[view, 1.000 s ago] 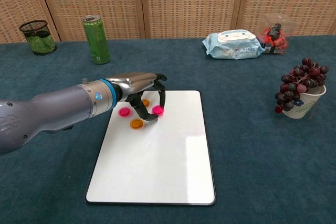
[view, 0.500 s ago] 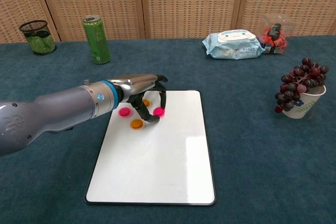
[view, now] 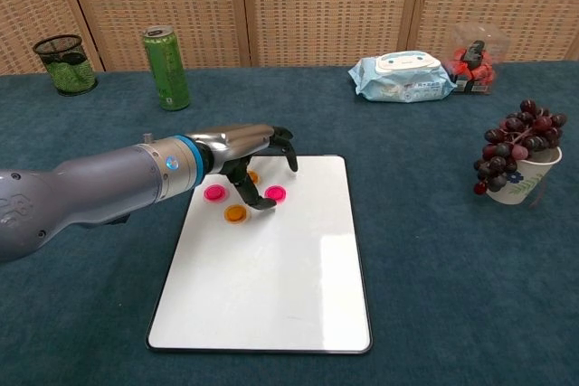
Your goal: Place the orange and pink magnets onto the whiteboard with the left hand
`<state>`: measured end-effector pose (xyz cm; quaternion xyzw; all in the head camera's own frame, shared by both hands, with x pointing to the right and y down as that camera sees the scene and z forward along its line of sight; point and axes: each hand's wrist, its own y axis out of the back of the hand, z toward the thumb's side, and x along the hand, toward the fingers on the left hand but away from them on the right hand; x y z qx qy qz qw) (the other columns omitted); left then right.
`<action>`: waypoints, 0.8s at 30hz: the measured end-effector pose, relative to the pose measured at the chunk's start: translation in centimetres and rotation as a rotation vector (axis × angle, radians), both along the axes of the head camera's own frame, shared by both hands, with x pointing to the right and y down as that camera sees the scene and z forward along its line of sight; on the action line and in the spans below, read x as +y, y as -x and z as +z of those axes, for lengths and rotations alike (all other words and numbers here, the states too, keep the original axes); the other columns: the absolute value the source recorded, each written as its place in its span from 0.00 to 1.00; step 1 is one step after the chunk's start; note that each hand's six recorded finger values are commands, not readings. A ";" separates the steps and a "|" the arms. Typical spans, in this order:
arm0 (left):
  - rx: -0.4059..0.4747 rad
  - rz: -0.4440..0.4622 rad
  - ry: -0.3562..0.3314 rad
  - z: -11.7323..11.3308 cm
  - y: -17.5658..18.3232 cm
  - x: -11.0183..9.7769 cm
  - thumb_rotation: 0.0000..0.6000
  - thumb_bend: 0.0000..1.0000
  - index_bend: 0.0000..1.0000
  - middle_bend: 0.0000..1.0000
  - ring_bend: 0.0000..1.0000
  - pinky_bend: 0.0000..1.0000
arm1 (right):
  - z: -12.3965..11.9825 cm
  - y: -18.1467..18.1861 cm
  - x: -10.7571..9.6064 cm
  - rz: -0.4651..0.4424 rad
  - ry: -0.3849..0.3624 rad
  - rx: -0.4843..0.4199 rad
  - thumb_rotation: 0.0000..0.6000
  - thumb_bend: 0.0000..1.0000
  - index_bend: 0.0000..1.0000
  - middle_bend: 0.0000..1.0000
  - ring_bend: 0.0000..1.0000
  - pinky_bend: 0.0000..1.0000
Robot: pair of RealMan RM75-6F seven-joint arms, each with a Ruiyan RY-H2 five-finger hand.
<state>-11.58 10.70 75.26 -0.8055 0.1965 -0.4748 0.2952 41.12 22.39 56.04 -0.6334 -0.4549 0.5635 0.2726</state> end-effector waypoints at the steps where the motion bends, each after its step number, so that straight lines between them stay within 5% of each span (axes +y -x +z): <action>1: 0.009 -0.001 -0.003 -0.2 -0.1 0.0 1.00 0.32 0.15 0.00 0.00 0.00 | 0.0 0.0 0.0 0.000 0.000 0.000 1.00 0.00 0.00 0.00 0.00 0.00; 6: 0.068 -0.002 -0.025 -2.0 -0.4 -0.2 1.00 0.29 0.02 0.00 0.00 0.00 | 0.0 0.0 0.0 -0.001 0.001 0.000 1.00 0.00 0.00 0.00 0.00 0.00; 12: 0.130 0.002 -0.156 -6.6 2.1 -1.2 1.00 0.19 0.00 0.00 0.00 0.00 | 0.0 0.0 0.0 -0.004 -0.002 0.002 1.00 0.00 0.00 0.00 0.00 0.00; 18: 0.089 -0.058 -0.292 -9.9 8.8 -2.3 1.00 0.15 0.00 0.00 0.00 0.00 | -0.1 0.1 0.0 -0.007 -0.007 0.006 1.00 0.00 0.00 0.00 0.00 0.00; 24: -0.007 -0.213 -0.365 -12.4 19.0 -2.1 1.00 0.08 0.00 0.00 0.00 0.00 | -0.1 0.2 0.0 -0.008 -0.011 0.013 1.00 0.00 0.00 0.00 0.00 0.00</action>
